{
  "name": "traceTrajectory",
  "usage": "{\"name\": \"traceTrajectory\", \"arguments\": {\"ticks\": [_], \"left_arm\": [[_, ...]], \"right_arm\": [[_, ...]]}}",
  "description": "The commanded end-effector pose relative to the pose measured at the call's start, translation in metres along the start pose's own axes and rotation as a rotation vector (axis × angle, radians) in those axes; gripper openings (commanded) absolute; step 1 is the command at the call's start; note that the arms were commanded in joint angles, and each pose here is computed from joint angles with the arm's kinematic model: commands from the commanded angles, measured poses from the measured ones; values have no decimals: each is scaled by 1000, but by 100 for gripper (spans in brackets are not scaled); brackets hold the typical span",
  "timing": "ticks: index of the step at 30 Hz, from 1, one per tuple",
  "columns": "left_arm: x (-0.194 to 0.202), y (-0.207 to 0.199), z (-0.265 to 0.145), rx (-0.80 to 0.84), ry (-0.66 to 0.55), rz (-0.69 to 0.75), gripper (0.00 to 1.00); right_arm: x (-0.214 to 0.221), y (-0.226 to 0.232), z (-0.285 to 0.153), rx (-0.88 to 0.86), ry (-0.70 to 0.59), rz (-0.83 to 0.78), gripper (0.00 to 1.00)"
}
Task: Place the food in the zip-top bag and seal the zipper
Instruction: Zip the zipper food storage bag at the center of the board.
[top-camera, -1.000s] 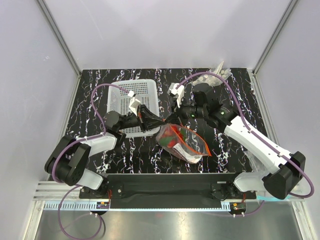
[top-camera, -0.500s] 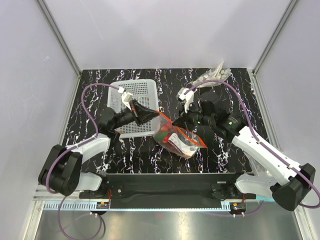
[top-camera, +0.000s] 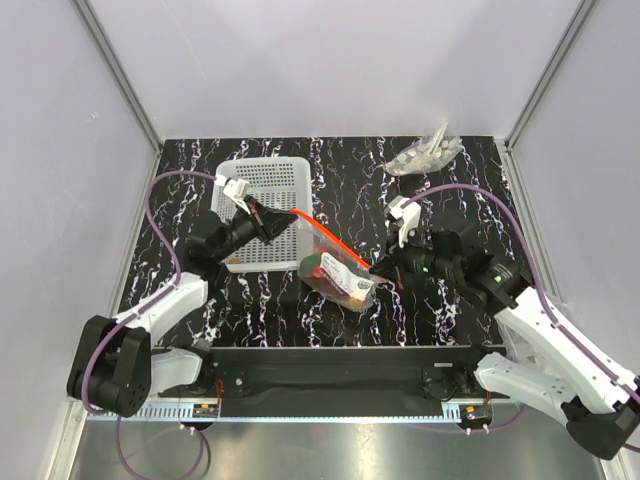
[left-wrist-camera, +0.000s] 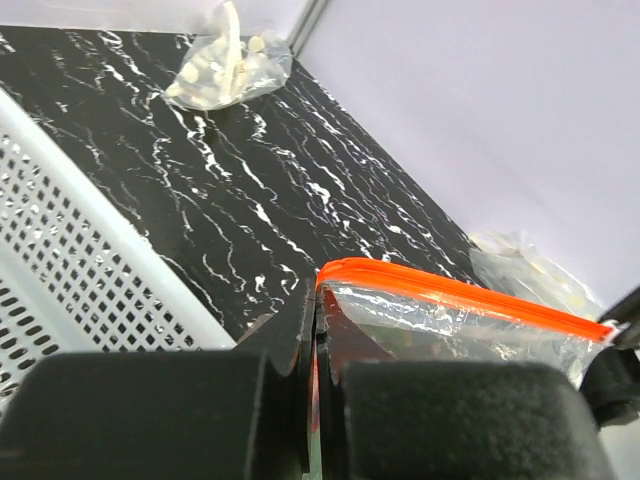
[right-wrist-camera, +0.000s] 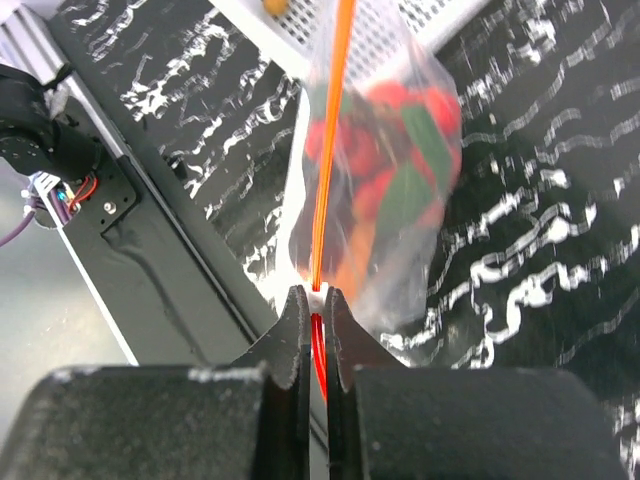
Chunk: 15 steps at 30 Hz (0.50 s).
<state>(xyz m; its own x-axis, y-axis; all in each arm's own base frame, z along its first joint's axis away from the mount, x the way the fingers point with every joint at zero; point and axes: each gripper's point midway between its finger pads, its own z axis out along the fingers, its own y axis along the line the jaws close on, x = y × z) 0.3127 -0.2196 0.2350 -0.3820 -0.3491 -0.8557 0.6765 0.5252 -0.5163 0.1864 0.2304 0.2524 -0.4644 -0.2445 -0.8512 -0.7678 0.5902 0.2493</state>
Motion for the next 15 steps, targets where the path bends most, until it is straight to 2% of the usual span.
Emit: {"name": "traceTrajectory", "arguments": {"ticks": [1,2,8,15], "left_arm": [[-29,19,-2,-103,-110,69,0],[-30,19,-3,-102,-111,71,0],[-33,8,-8,-82,-123,70,0],[-29,-27,-29,-83,-136,66,0]], "right_arm": [[25,-2,-22,65,76,72,0],[32,-4,-26,80,103,80,0],[21,-16,-38,177,38,80,0],[4,-66,-35,458,29,94,0]]}}
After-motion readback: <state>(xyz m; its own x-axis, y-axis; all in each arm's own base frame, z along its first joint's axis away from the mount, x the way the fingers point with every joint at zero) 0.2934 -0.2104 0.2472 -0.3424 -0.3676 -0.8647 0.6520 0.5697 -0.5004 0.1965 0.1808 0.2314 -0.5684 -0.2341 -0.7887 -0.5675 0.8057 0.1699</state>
